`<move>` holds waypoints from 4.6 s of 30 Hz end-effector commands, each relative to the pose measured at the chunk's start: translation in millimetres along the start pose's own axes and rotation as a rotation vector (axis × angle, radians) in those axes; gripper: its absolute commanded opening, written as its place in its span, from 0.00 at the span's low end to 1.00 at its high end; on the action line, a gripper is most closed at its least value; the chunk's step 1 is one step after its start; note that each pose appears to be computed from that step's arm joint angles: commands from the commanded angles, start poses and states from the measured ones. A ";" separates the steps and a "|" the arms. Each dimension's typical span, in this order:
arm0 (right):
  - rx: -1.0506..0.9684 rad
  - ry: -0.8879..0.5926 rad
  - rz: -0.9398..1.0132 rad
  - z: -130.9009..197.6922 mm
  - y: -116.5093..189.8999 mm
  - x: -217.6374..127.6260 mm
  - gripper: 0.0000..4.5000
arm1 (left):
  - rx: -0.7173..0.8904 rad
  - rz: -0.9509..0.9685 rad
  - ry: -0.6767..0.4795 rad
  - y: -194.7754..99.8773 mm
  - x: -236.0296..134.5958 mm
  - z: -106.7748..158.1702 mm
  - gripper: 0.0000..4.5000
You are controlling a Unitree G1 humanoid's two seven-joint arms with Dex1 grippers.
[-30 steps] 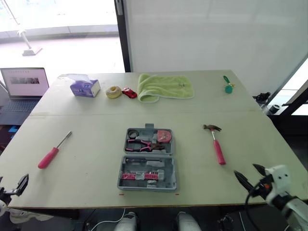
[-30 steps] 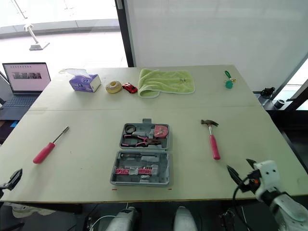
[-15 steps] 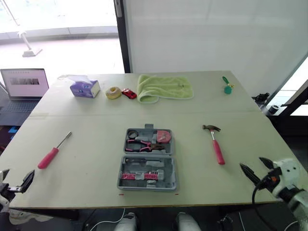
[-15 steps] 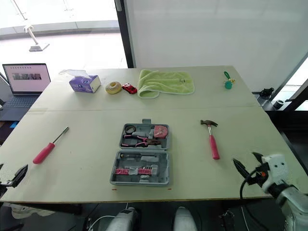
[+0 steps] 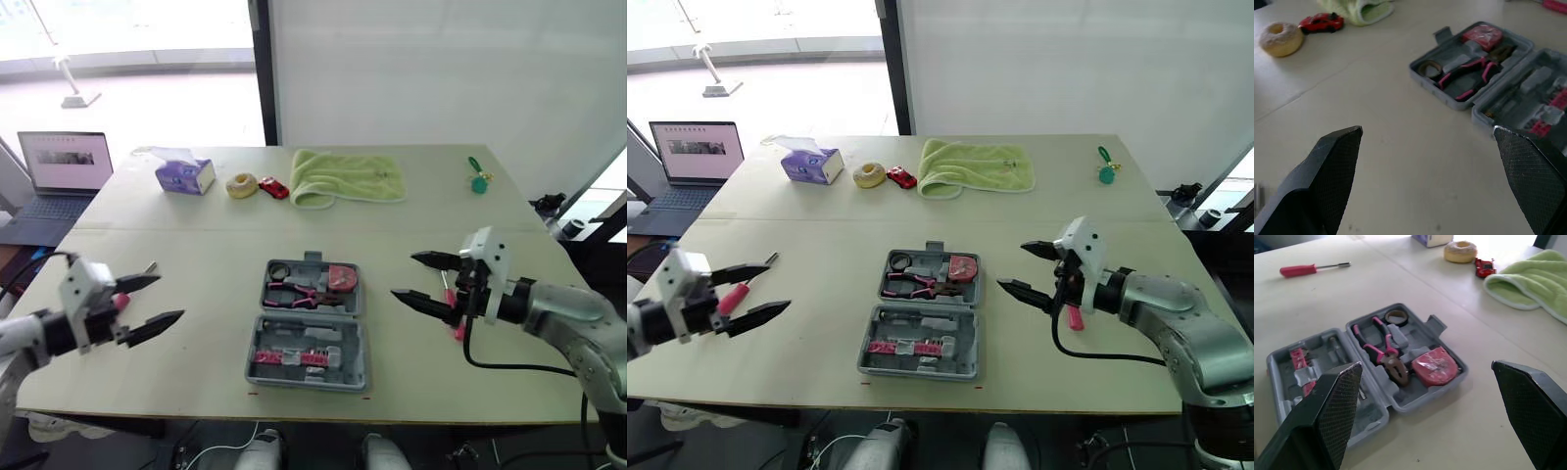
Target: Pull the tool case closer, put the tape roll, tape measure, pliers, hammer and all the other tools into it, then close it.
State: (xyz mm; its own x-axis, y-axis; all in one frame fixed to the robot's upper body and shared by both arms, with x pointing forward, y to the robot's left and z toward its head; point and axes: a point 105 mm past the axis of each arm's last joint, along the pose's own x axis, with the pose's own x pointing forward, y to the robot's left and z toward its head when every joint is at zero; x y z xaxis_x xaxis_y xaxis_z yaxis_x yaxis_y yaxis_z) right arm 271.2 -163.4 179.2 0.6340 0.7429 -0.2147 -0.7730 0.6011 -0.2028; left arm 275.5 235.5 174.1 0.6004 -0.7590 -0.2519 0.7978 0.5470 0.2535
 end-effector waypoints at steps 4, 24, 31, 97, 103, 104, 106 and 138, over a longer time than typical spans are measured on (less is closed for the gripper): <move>0.034 -0.024 -0.259 -7.0 9.3 -11.2 0.99 | 0.095 -0.333 -0.067 -19.9 49.5 60.5 1.00; 0.274 0.247 -0.659 -93.0 -53.6 -15.2 0.99 | 0.173 -0.433 -0.108 -22.0 85.4 92.7 1.00; 0.441 0.325 -0.710 -119.8 -115.1 14.7 0.99 | 0.154 -0.306 -0.056 -23.6 67.0 80.4 1.00; -1.475 0.591 0.735 -52.4 -41.3 50.1 0.99 | 0.102 -0.176 -0.080 -34.5 68.0 53.1 1.00; -1.520 0.561 0.895 -82.1 -33.2 58.3 0.99 | 0.091 -0.143 -0.092 -38.7 60.7 55.8 1.00; -1.524 0.571 0.919 -87.7 -33.2 57.1 0.99 | 0.087 -0.135 -0.092 -39.1 59.7 55.9 1.00; -1.526 0.579 0.949 -95.0 -32.6 57.4 0.99 | 0.085 -0.123 -0.089 -40.2 57.7 55.6 1.00; -1.552 0.721 1.104 -116.0 -48.1 56.6 0.38 | 0.086 -0.081 -0.074 -42.4 52.1 53.7 1.00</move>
State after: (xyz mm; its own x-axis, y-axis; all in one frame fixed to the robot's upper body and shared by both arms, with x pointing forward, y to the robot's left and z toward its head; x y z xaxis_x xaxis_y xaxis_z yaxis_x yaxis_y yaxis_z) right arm 345.8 -192.1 68.0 0.2012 0.0611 -0.9776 -0.3470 -0.9289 -0.1294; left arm 273.3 153.3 189.8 0.5184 -0.8248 -0.2256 0.8455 0.4550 0.2793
